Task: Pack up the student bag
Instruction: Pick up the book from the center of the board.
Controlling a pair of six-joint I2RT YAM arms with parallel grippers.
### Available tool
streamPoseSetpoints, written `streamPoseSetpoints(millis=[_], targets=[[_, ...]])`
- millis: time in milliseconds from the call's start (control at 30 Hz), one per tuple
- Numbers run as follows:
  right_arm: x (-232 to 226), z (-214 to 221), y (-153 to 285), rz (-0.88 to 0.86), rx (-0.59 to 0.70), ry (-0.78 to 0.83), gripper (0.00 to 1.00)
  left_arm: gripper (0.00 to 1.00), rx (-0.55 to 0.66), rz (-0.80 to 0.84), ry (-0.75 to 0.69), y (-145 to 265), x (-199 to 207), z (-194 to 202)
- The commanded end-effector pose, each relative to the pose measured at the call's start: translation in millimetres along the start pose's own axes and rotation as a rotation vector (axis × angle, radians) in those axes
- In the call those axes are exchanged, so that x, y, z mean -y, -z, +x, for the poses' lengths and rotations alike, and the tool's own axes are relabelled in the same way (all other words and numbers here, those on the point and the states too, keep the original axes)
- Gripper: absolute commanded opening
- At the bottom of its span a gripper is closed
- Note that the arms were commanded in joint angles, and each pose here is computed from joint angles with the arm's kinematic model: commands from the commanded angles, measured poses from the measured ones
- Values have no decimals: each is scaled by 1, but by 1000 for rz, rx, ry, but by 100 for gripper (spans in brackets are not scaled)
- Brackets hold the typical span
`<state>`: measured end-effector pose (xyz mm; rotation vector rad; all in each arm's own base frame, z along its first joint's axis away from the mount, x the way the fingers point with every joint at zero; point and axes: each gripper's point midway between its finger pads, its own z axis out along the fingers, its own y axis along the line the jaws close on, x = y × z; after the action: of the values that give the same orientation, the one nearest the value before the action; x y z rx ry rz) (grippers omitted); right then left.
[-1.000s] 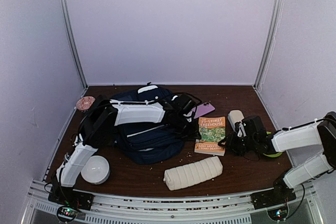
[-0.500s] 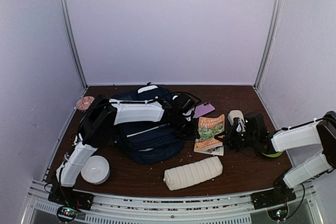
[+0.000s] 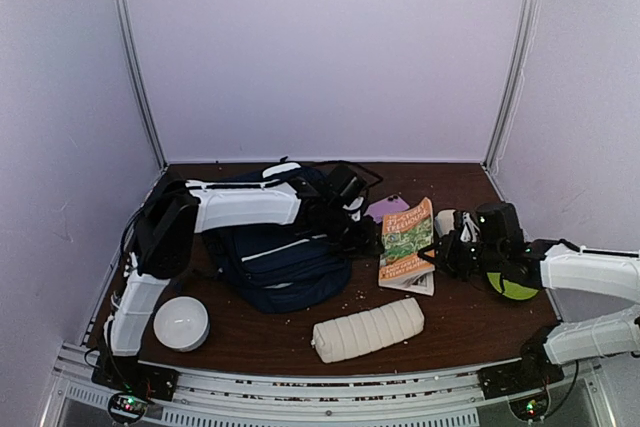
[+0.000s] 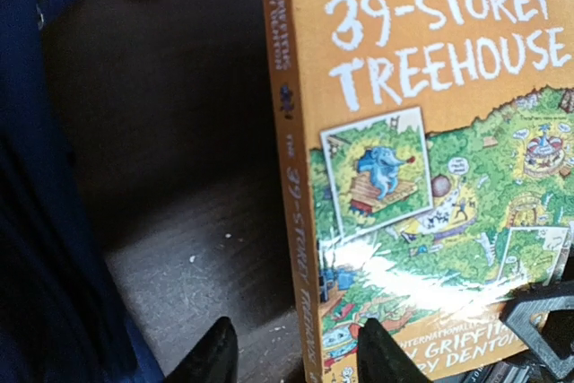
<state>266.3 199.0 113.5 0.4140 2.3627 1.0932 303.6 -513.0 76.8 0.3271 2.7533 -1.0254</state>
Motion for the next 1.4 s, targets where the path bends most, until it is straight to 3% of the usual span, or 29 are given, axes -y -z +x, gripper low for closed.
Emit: streamPoseSetpoints(millis=[0, 167, 333, 533, 867, 1033, 1267, 1333, 1367], targets=[[-40, -28, 26, -40, 103, 140, 0, 53, 135, 59, -74, 54, 35, -31], [-75, -39, 49, -132, 148, 200, 0, 67, 222, 92, -89, 91, 49, -40], [-125, -44, 74, -312, 174, 272, 0, 97, 336, 208, -75, 133, 65, -47], [-160, -36, 84, -481, 127, 307, 0, 98, 336, 424, -79, 150, 83, -41], [-187, -24, 93, -653, 71, 324, 0, 96, 342, 624, -143, 167, 113, -39], [-183, -17, 84, -646, 33, 344, 0, 79, 347, 712, -155, 175, 124, -38], [-182, -17, 80, -636, 29, 366, 2, 18, 373, 747, -171, 184, 127, -37], [-180, -16, 79, -613, 24, 379, 20, 3, 389, 742, -169, 189, 125, -39], [-178, -17, 79, -593, 27, 387, 29, 0, 400, 738, -167, 193, 124, -39]])
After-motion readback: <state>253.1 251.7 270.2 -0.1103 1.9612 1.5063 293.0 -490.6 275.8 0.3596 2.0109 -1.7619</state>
